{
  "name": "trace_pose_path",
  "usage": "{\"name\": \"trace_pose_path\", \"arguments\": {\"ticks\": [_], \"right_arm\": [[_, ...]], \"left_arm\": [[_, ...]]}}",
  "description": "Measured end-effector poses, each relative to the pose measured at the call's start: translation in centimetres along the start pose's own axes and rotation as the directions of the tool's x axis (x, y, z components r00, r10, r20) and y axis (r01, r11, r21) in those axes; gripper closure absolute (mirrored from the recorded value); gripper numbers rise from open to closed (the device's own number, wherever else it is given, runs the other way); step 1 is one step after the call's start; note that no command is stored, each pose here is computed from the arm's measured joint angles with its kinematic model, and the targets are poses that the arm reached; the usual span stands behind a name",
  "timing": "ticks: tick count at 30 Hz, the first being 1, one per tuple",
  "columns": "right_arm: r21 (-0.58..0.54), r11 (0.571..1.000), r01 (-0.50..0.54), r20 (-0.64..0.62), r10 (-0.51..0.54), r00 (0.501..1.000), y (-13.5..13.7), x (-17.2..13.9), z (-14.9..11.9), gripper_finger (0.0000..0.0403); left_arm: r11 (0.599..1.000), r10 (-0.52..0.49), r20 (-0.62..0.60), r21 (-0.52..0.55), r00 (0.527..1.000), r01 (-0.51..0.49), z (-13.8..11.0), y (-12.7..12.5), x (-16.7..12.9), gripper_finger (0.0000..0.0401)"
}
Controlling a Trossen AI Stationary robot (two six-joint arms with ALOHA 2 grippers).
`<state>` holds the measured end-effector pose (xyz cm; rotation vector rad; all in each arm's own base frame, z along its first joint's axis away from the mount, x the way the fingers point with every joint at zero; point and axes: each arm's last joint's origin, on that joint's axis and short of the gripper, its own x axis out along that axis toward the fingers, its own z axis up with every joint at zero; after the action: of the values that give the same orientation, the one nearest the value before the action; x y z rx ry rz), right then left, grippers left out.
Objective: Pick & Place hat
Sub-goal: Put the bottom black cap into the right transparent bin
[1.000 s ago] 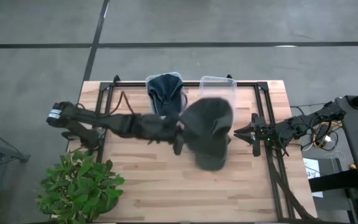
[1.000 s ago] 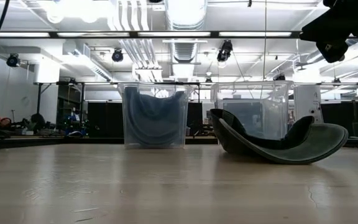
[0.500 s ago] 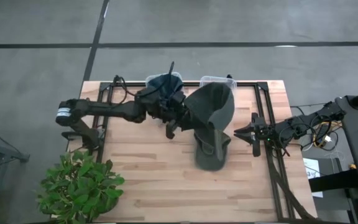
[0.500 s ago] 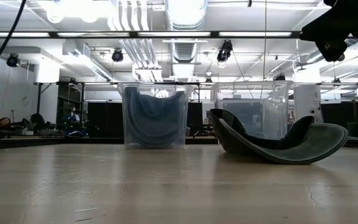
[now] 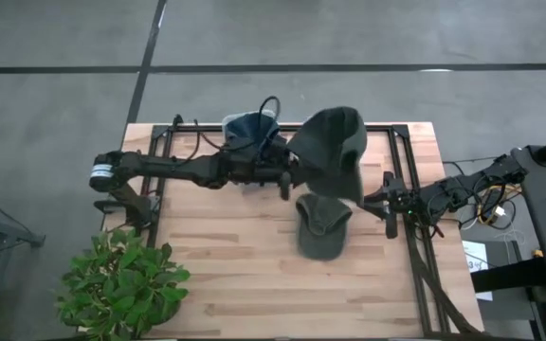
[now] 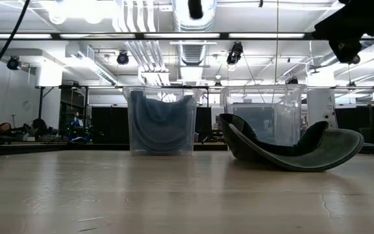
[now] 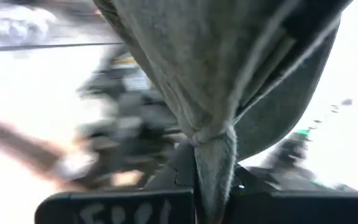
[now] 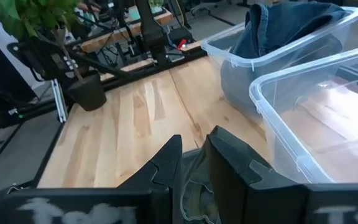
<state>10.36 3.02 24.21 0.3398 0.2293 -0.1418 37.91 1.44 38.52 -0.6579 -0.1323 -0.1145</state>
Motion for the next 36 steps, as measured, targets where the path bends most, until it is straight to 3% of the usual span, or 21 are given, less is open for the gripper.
{"name": "trace_pose_path", "arguments": {"ticks": [2,5,9,13,20,25,29,36], "right_arm": [[0.008,1.000,-0.006,0.014,0.006,1.000,0.1,0.0,0.2,0.0335],[-0.005,1.000,-0.018,0.038,0.018,0.999,0.2,0.0,0.4,0.0335],[-0.064,0.997,-0.036,0.090,0.041,0.995,0.4,-0.1,0.9,0.0335],[-0.103,0.995,-0.004,0.168,0.022,0.986,0.6,-0.2,1.6,0.0334],[-0.166,0.970,0.176,0.260,-0.129,0.957,0.6,-0.7,3.3,0.0305],[-0.245,0.928,0.281,0.302,-0.203,0.932,1.3,-0.9,5.6,0.0265],[-0.288,0.863,0.416,0.329,-0.319,0.889,2.0,-0.7,7.3,0.0227],[-0.299,0.819,0.490,0.338,-0.389,0.857,3.4,0.4,10.0,0.0175]], "left_arm": [[0.982,0.190,-0.001,0.011,0.982,-0.190,-0.5,0.8,-0.1,0.0396],[0.901,0.431,0.004,0.045,0.902,-0.431,-0.9,1.7,-0.5,0.0396],[0.801,0.586,0.032,0.126,0.809,-0.585,-0.8,1.7,-1.0,0.0396],[0.756,0.631,0.088,0.156,0.771,-0.636,-0.3,1.6,-1.1,0.0396],[0.715,0.650,0.134,0.224,0.748,-0.662,0.3,1.3,-1.1,0.0396],[0.711,0.652,0.133,0.235,0.746,-0.663,0.3,1.5,-1.1,0.0396],[0.710,0.653,0.132,0.237,0.746,-0.664,0.3,1.5,-1.1,0.0396],[0.703,0.654,0.132,0.259,0.745,-0.662,0.2,1.6,-1.1,0.0396]]}}
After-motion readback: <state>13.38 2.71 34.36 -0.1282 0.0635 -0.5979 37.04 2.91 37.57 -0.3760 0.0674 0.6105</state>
